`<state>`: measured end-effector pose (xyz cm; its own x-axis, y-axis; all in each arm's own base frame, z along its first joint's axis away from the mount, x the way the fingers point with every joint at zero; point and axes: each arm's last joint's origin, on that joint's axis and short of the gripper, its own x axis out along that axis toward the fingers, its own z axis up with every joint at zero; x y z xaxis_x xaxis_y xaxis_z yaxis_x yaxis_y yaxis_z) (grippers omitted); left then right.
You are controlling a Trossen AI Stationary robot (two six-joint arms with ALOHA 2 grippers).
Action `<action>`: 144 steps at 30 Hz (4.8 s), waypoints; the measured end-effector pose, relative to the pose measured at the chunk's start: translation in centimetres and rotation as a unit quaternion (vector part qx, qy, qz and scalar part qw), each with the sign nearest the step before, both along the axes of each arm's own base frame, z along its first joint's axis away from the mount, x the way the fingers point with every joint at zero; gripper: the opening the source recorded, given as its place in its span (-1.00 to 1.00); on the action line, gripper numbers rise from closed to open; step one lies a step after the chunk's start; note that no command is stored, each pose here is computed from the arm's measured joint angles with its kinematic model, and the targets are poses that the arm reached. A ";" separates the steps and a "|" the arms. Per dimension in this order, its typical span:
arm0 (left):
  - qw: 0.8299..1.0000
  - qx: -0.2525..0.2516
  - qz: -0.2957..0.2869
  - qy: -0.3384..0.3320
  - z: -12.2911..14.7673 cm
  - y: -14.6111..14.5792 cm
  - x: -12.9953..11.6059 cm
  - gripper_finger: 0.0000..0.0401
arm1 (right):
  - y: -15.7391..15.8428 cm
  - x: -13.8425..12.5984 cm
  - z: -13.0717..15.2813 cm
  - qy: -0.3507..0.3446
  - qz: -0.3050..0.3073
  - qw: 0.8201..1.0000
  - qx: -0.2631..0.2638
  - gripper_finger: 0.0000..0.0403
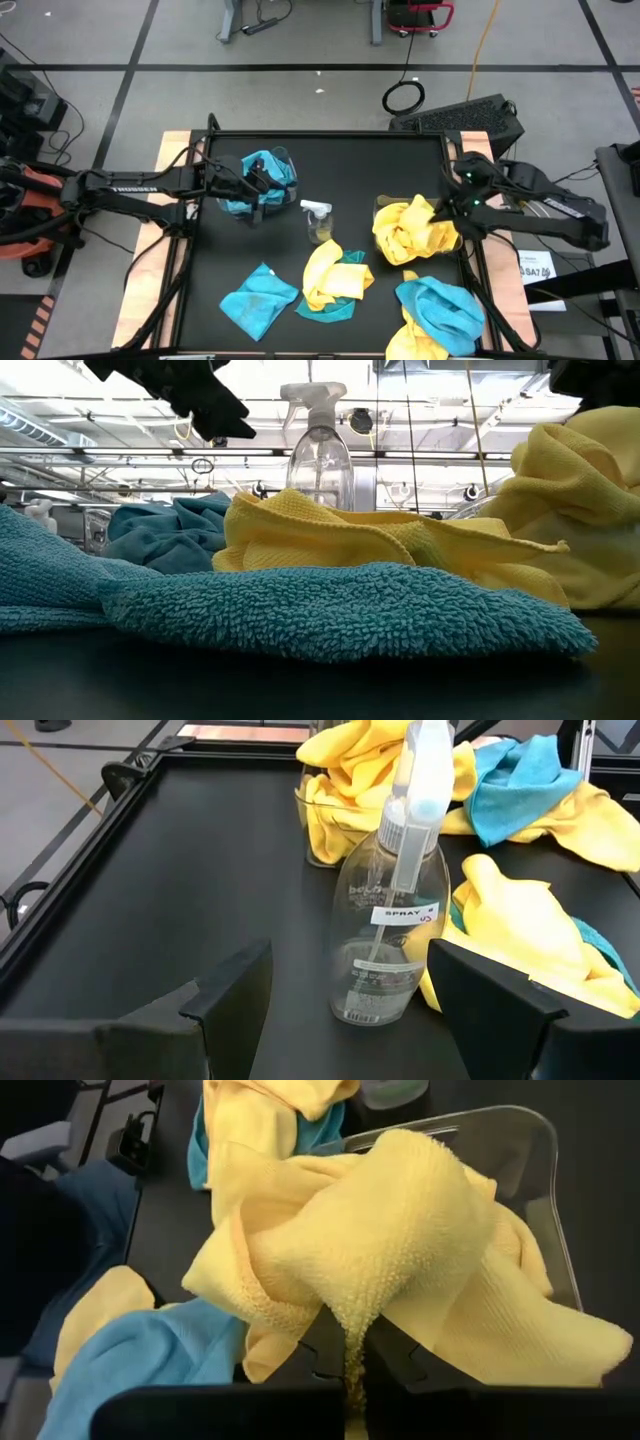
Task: Sort microfiber towel by color & place in baskets
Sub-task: Put the yellow microfiber towel into the bottom transparent bin, then put the blue microfiber towel into the top transparent bin
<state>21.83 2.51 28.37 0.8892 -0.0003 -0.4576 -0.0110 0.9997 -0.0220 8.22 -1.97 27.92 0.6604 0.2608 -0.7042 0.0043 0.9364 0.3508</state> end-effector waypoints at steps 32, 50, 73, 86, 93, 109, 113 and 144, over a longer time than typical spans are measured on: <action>1.000 0.017 -0.007 -0.020 0.4 0.0 0.2 0.36 | -1.4 12.7 -9.8 0.289 0.027 0.956 0.045 -0.99; 1.000 0.015 -0.007 -0.011 0.2 0.0 0.1 0.36 | -1.8 13.6 -8.6 0.329 0.008 0.944 0.008 -0.46; 1.000 0.011 -0.007 -0.004 0.1 0.0 0.0 0.36 | -0.9 10.6 7.2 0.052 -0.006 0.997 -0.050 0.01; 1.000 0.012 -0.008 -0.002 0.2 -0.1 -0.3 0.36 | 3.4 13.1 8.2 -0.059 0.100 0.991 -0.065 0.12; 1.000 0.010 -0.010 -0.007 1.1 -0.4 -2.2 0.36 | 5.6 14.4 7.4 -0.054 0.148 0.985 -0.066 0.12; 0.993 -0.078 -0.050 0.067 1.3 -3.5 -7.4 0.36 | 8.6 17.6 4.9 -0.032 0.197 0.978 -0.065 0.12; 0.984 -0.113 -0.071 0.122 0.6 -5.1 -7.7 0.36 | 8.8 18.1 4.5 -0.031 0.199 0.977 -0.065 0.12; 0.946 0.033 -0.139 0.292 -13.5 -23.0 -0.8 0.37 | 10.5 17.8 4.6 -0.035 0.217 0.973 -0.064 0.12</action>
